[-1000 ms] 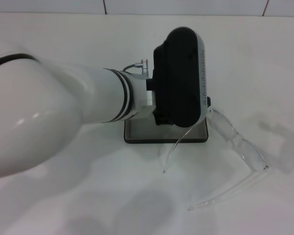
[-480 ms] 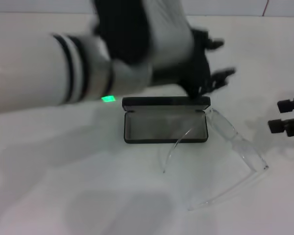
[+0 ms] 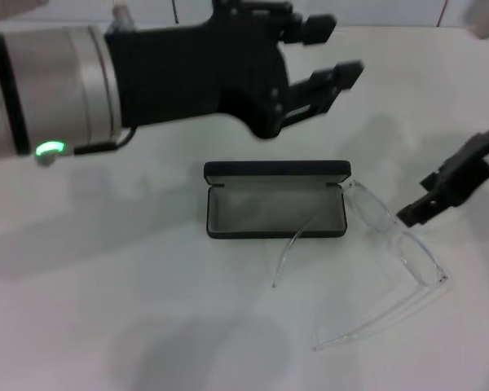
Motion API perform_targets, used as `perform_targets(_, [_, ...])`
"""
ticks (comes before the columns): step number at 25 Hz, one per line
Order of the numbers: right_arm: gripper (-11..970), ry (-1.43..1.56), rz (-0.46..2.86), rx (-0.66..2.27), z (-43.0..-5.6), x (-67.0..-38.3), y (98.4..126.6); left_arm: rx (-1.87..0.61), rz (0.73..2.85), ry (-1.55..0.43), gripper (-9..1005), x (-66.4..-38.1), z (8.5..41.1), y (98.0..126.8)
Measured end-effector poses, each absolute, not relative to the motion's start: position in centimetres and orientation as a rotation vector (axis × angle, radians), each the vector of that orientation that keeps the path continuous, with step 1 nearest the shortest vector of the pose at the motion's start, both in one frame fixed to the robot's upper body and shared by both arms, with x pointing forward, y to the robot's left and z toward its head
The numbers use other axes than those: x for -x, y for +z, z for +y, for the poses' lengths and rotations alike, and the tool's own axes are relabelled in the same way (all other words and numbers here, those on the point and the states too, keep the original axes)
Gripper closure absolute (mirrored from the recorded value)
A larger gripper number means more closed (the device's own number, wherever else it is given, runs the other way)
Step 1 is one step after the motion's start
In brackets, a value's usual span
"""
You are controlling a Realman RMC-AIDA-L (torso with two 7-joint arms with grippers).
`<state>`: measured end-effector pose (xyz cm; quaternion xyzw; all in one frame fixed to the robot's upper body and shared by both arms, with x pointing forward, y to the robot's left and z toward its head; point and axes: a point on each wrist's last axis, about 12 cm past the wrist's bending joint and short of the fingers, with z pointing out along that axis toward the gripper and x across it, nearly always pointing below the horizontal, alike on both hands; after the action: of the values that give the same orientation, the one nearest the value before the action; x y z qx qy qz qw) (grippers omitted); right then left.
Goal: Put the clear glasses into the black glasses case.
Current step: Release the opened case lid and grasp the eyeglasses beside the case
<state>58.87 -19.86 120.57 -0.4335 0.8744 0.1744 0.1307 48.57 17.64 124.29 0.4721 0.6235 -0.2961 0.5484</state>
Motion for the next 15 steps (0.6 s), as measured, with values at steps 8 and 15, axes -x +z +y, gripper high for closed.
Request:
perform_targets(8, [309,0.407,2.604,1.347,-16.2,-60.1,119.0,-1.104,1.528,-0.728,576,-47.9,18.5,123.0])
perform_targets(15, [315,0.313,2.634,1.378,-15.0,-59.8,117.5,-1.096,1.542,-0.73,595,-47.8,18.8,122.5])
